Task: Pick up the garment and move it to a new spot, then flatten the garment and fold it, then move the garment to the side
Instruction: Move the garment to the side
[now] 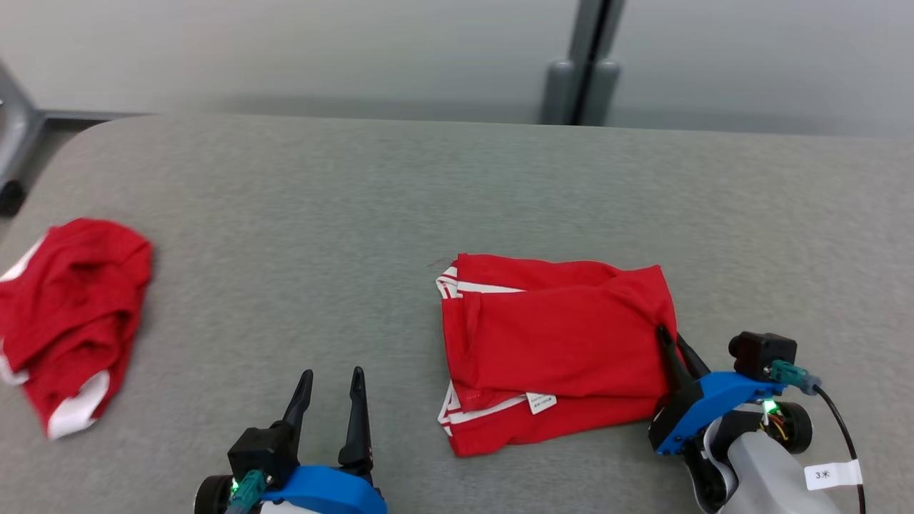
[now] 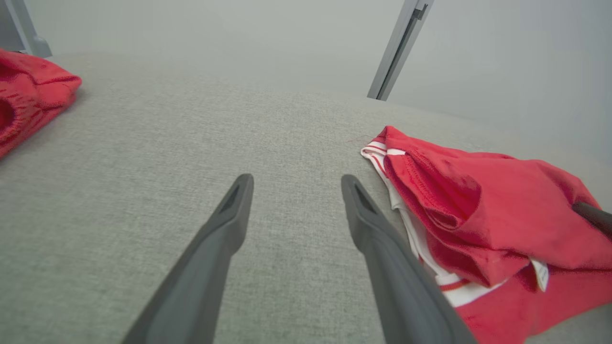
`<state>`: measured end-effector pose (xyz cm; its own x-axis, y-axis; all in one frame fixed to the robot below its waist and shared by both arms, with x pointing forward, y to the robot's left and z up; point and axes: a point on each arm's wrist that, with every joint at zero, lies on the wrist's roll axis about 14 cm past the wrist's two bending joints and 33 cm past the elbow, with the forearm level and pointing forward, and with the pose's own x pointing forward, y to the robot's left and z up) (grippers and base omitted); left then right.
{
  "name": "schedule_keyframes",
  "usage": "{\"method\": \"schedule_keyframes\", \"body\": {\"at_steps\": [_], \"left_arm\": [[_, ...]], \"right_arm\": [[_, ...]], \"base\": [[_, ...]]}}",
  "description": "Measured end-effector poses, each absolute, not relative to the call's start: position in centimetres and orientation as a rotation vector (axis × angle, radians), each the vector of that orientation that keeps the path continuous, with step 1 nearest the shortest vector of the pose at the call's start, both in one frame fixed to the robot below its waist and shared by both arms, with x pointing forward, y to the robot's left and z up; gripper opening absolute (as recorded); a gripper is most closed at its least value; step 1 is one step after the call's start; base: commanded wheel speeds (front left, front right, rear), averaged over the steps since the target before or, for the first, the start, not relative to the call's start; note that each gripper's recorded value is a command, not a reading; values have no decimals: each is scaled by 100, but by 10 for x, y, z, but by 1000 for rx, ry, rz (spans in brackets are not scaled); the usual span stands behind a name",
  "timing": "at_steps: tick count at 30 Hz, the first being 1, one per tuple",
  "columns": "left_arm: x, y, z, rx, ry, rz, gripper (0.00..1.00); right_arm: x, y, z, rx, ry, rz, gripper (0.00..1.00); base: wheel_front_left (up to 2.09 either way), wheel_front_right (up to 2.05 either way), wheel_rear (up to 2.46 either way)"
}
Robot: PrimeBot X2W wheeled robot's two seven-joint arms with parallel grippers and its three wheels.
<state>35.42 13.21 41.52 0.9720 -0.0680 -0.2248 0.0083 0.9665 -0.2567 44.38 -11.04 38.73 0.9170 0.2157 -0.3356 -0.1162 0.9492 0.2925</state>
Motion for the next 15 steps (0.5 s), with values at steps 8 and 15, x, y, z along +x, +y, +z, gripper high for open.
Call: {"method": "schedule_keyframes", "body": {"at_steps": [8, 15], "left_arm": [[380, 32, 409, -280, 283, -344, 100], [381, -44, 417, -278, 287, -570, 100]], "right_arm": [[399, -202, 396, 257, 336, -48, 0], [354, -258, 409, 256, 296, -204, 0]], "base": [[0, 0, 0], [0, 0, 0]]}}
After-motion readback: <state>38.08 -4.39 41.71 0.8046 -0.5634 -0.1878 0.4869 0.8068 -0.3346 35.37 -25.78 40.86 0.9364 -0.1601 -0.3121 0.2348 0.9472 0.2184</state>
